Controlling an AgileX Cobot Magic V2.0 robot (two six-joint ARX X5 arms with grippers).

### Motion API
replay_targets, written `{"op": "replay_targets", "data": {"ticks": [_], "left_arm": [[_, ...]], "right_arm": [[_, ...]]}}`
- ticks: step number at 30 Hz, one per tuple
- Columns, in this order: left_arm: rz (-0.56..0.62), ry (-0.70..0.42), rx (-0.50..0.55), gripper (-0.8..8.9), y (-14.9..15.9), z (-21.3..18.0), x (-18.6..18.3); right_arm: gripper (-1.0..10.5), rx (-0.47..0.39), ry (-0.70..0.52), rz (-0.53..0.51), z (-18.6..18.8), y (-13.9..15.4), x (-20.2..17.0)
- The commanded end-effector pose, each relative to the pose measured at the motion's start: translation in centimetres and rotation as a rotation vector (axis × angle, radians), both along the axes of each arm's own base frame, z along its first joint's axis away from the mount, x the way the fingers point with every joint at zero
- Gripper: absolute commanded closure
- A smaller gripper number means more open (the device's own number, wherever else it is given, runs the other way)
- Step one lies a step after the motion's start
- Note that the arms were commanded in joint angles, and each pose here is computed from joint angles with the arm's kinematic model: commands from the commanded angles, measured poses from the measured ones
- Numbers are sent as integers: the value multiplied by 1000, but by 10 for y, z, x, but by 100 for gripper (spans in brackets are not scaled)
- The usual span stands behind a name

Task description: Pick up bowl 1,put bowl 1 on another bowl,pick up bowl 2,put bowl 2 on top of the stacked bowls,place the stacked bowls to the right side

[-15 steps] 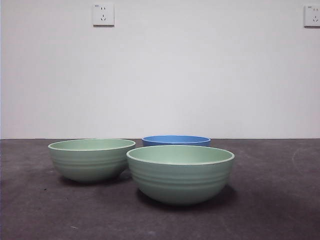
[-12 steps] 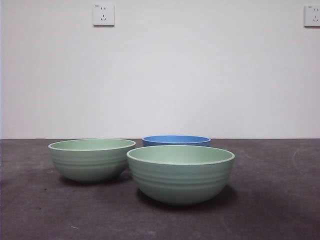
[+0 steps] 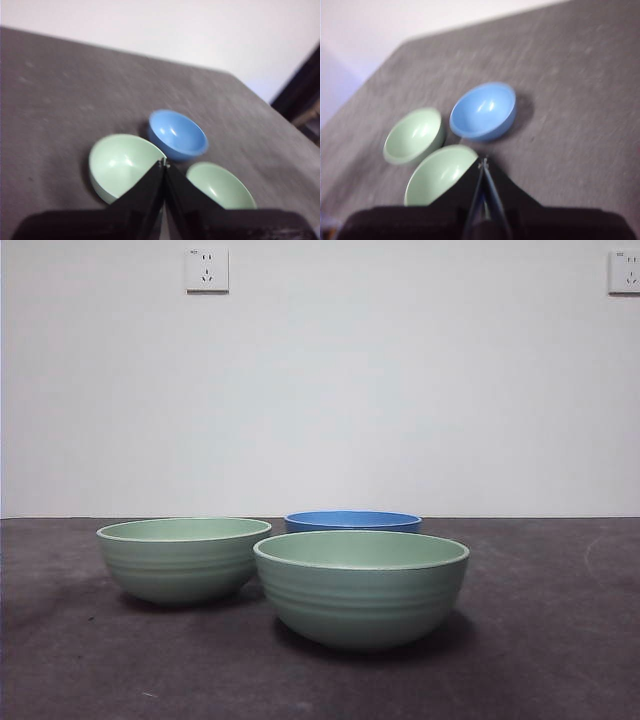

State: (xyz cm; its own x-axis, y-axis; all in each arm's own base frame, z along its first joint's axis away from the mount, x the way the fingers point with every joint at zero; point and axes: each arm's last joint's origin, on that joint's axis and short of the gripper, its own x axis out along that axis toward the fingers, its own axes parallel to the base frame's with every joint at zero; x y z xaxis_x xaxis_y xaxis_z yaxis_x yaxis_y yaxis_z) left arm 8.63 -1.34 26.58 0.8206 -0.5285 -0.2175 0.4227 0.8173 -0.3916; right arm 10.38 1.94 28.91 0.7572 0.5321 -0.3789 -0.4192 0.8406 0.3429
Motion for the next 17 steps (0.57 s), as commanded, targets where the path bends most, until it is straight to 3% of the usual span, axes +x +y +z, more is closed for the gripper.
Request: {"op": "replay_targets", "data": {"ticks": [1, 8, 17], "left_arm": [[-71, 10, 74, 820, -1, 13, 2], [-204, 111, 182, 820, -2, 40, 5], [-273, 221, 233, 817, -3, 44, -1]], "right_arm": [[958, -116, 3, 86, 15, 2, 2], [957, -230, 112, 224, 45, 8, 5], [936, -255, 234, 325, 46, 17, 6]]}}
